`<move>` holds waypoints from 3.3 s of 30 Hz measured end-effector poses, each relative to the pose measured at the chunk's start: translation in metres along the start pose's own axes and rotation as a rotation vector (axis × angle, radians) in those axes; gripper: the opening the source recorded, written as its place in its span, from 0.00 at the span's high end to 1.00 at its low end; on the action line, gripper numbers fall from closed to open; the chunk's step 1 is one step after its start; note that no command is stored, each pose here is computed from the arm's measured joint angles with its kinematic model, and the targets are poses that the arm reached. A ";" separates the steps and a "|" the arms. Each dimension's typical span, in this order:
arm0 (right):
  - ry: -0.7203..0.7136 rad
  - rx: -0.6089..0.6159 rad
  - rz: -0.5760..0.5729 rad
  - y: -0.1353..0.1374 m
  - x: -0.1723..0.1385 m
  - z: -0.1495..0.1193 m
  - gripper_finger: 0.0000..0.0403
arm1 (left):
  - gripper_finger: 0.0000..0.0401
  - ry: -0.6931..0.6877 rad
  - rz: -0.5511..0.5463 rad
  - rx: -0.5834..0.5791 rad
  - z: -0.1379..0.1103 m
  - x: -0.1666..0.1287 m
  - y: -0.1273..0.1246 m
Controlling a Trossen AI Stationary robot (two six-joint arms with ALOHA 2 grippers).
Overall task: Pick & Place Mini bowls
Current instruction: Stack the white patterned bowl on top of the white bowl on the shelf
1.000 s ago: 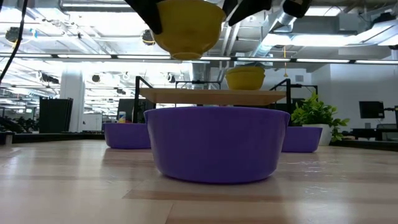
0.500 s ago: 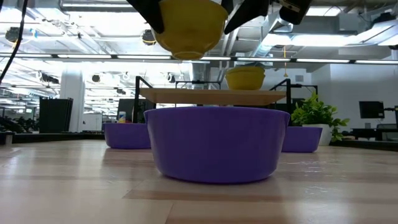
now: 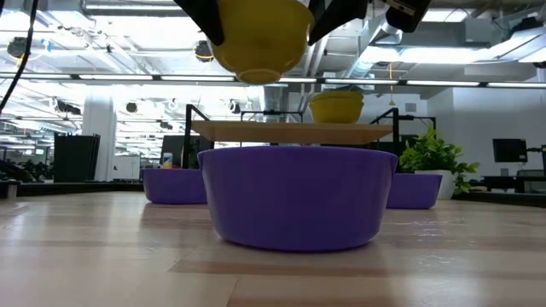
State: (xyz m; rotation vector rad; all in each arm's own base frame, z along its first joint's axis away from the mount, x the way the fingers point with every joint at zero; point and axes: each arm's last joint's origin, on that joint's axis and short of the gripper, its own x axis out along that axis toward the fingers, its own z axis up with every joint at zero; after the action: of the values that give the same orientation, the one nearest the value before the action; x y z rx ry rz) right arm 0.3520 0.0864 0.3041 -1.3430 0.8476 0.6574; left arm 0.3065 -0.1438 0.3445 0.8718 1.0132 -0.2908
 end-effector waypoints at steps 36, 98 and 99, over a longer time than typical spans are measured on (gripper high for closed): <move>-0.031 0.019 -0.005 0.001 -0.001 0.007 1.00 | 0.97 -0.028 0.017 -0.017 0.003 0.000 0.002; -0.098 0.075 0.070 0.009 0.011 -0.001 0.83 | 0.98 -0.025 0.035 -0.050 0.001 0.016 0.018; -0.099 0.075 0.069 0.009 0.011 -0.001 0.84 | 0.98 -0.024 0.036 -0.046 0.001 0.016 0.018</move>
State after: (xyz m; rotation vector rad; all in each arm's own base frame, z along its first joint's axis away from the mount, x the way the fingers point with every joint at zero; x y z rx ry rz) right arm 0.3506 0.0857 0.2896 -1.2080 0.8335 0.7336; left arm 0.3264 -0.1303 0.3404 0.8428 0.9768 -0.2462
